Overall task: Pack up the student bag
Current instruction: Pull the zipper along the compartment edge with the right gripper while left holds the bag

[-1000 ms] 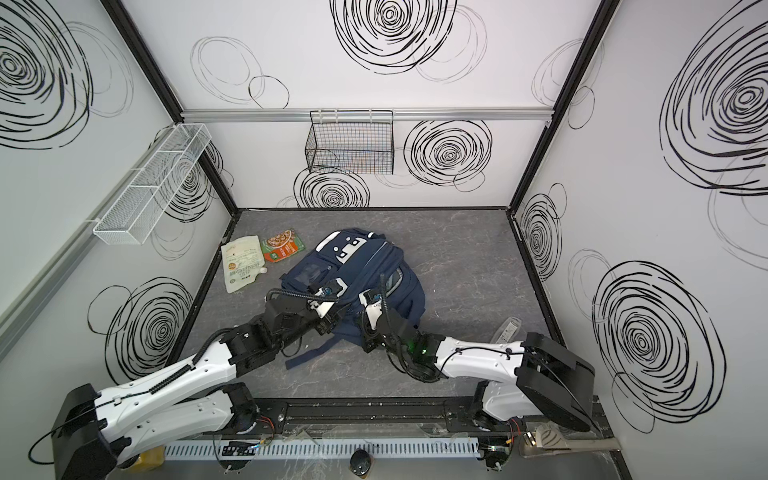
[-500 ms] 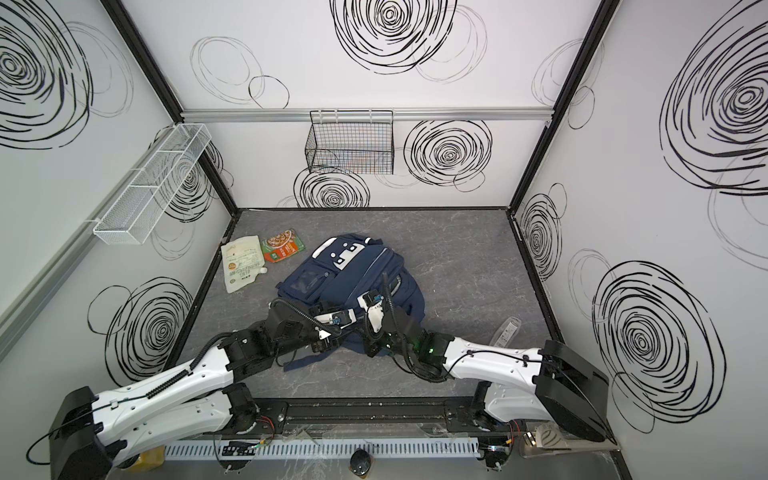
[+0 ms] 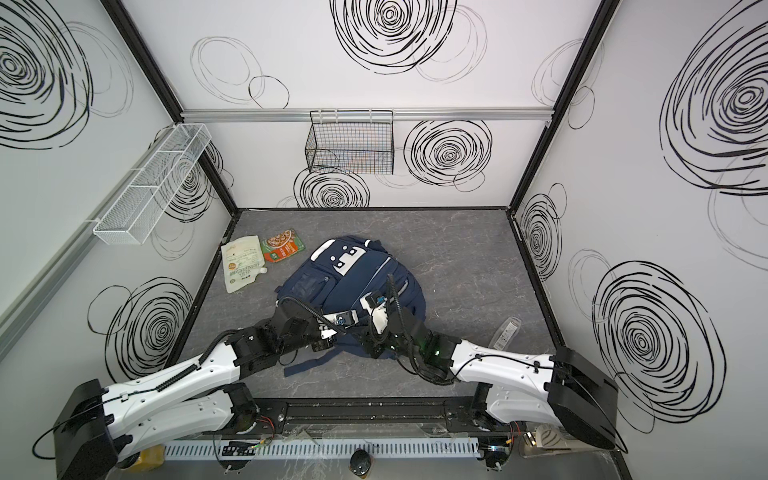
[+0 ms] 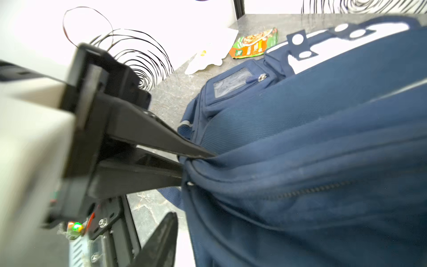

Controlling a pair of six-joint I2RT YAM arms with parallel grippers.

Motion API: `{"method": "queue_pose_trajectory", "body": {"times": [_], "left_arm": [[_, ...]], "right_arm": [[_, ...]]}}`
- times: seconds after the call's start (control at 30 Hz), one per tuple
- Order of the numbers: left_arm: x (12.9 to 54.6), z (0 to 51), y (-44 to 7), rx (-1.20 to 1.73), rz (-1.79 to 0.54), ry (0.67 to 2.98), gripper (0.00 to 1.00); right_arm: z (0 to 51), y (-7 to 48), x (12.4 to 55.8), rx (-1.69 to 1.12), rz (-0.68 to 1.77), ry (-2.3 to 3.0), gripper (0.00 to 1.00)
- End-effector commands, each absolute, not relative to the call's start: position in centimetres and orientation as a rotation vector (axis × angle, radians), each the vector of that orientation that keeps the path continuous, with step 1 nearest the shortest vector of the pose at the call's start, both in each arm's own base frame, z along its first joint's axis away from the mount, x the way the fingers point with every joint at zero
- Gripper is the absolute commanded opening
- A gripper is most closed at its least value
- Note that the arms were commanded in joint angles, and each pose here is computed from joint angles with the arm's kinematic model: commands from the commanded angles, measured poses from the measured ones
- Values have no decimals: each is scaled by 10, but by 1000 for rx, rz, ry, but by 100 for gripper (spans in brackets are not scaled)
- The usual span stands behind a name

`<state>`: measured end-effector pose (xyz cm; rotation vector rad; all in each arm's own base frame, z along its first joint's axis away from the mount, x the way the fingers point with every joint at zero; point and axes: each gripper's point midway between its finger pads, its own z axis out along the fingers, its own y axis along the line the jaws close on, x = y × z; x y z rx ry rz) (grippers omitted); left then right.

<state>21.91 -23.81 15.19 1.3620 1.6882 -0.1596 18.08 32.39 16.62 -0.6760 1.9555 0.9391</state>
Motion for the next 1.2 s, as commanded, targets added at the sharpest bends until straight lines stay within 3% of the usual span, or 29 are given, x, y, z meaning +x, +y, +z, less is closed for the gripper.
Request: {"method": "queue_pose_trajectory", "body": {"times": [0.0, 0.07, 0.2, 0.27, 0.33, 0.5, 0.7, 0.77, 1.17], "left_arm": [[230, 176, -238, 1245, -209, 1672, 0], [231, 184, -239, 1218, -253, 1663, 0], [234, 188, -238, 1187, -283, 1664, 0], [233, 189, -240, 1186, -298, 1662, 0], [233, 189, -241, 1185, -307, 1667, 0], [233, 191, -242, 1180, -319, 1667, 0], [234, 196, -241, 1150, -329, 1661, 0], [233, 198, -242, 1151, -342, 1656, 0], [229, 203, -248, 1148, -400, 1641, 0]], "right_arm": [[197, 322, 187, -634, 918, 1857, 58], [200, 317, 185, -617, 883, 1823, 55], [209, 321, 173, -670, 924, 1737, 33], [214, 325, 168, -663, 940, 1734, 17], [215, 332, 163, -666, 948, 1728, 13], [197, 344, 165, -638, 919, 1807, 27], [168, 338, 186, -532, 751, 1915, 31], [164, 332, 191, -496, 694, 1915, 37], [150, 324, 212, -433, 545, 1902, 40]]}}
